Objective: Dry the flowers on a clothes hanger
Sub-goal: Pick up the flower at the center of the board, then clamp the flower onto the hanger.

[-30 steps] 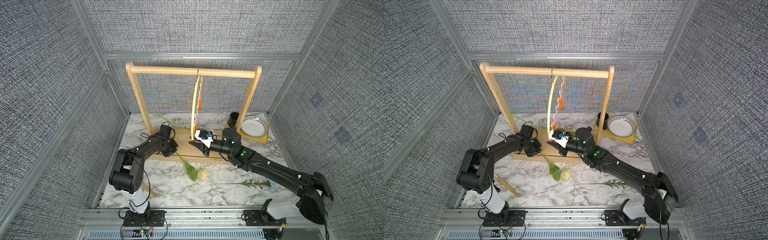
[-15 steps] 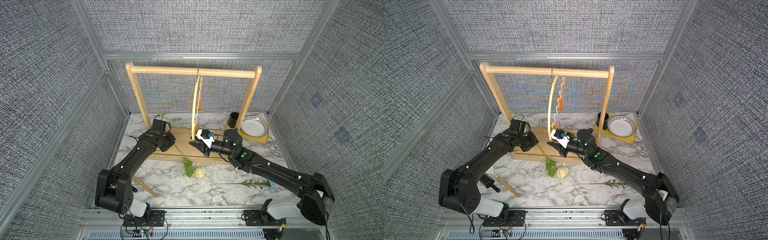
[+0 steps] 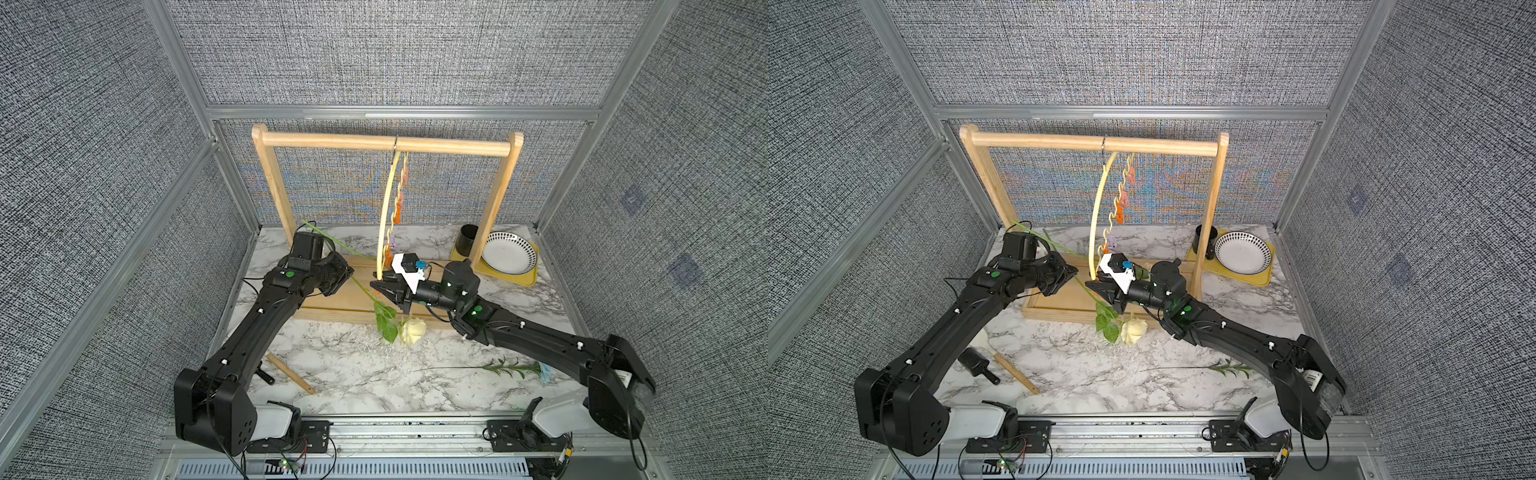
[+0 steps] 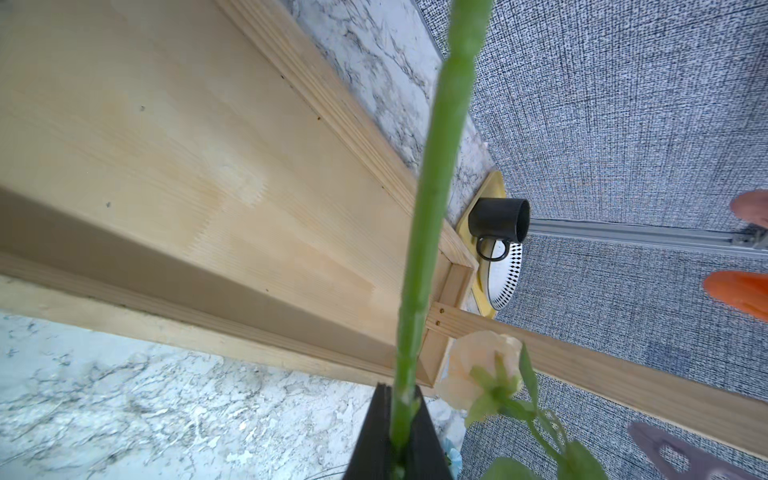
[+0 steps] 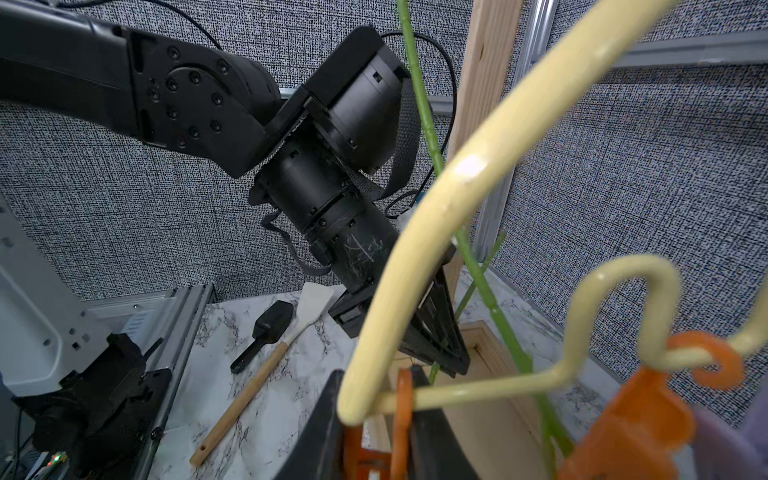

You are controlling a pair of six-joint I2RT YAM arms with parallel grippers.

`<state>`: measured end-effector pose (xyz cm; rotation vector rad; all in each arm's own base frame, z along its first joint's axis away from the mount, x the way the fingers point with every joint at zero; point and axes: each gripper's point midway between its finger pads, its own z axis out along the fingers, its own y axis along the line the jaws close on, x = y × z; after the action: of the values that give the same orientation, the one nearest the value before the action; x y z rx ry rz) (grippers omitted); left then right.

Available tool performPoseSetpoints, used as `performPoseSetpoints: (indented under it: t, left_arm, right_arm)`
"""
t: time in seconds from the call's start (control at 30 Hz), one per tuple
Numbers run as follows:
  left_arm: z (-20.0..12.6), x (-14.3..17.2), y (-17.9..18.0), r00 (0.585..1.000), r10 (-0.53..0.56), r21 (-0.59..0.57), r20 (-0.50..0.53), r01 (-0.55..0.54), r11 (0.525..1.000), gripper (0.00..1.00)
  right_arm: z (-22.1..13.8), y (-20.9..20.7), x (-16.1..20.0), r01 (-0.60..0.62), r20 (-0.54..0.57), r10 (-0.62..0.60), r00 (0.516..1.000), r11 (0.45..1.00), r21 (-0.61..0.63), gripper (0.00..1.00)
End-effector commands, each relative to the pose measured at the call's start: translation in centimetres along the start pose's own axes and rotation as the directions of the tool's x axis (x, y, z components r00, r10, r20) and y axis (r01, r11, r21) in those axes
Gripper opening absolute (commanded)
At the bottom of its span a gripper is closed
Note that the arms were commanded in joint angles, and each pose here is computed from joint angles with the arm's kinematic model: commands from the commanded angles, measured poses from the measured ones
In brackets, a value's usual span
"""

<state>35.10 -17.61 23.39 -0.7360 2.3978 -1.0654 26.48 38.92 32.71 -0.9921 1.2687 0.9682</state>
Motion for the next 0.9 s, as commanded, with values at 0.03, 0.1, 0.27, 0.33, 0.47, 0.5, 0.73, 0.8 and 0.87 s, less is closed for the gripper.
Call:
performPoseSetpoints:
  t: [0.03, 0.1, 0.27, 0.33, 0.47, 0.5, 0.73, 0.8, 0.87]
  left_arm:
    - [-1.0, 0.1, -2.3, 1.0, 0.014, 0.087, -0.004, -0.014, 0.996, 0.02]
    - [-1.5, 0.0, -2.8, 1.0, 0.024, 0.108, 0.008, -0.025, 0.994, 0.02]
    - [-2.4, 0.0, -4.0, 0.998, 0.054, 0.154, 0.021, -0.057, 0.986, 0.02]
    - [-2.6, 0.2, -4.4, 0.998, 0.06, 0.169, 0.016, -0.062, 0.984, 0.02]
    - [-2.6, 0.4, -5.0, 0.998, 0.065, 0.196, -0.003, -0.063, 0.979, 0.02]
    - [-2.7, 0.4, -5.0, 0.998, 0.066, 0.199, -0.003, -0.064, 0.978, 0.02]
    - [-3.1, 0.5, -5.6, 0.997, 0.075, 0.215, -0.003, -0.072, 0.974, 0.02]
    - [-3.1, 0.5, -5.7, 0.997, 0.079, 0.218, -0.003, -0.076, 0.973, 0.02]
    - [-3.1, 0.5, -5.7, 0.997, 0.081, 0.218, -0.005, -0.078, 0.973, 0.02]
  right_arm:
    - [0.5, -0.1, -1.2, 0.0, 0.053, 0.0, 0.999, 1.0, -0.003, 0.26]
    - [0.7, -0.2, -1.0, 0.0, 0.051, 0.0, 0.999, 1.0, -0.003, 0.26]
    - [1.0, -0.4, -0.8, 0.002, 0.042, -0.002, 0.999, 1.0, -0.001, 0.26]
    - [1.1, -0.5, -0.8, 0.006, 0.037, -0.006, 0.999, 1.0, 0.001, 0.26]
    - [1.3, -0.6, -0.6, 0.012, 0.029, -0.012, 1.0, 1.0, 0.003, 0.26]
    - [1.3, -0.6, -0.5, 0.011, 0.026, -0.011, 1.0, 1.0, 0.004, 0.26]
    - [1.2, -0.8, 0.1, 0.018, 0.005, -0.018, 1.0, 1.0, 0.019, 0.26]
    - [1.1, -0.9, 0.1, 0.026, 0.001, -0.026, 1.0, 0.999, 0.029, 0.26]
    - [1.0, -1.1, 0.1, 0.035, -0.006, -0.035, 0.999, 0.999, 0.039, 0.26]
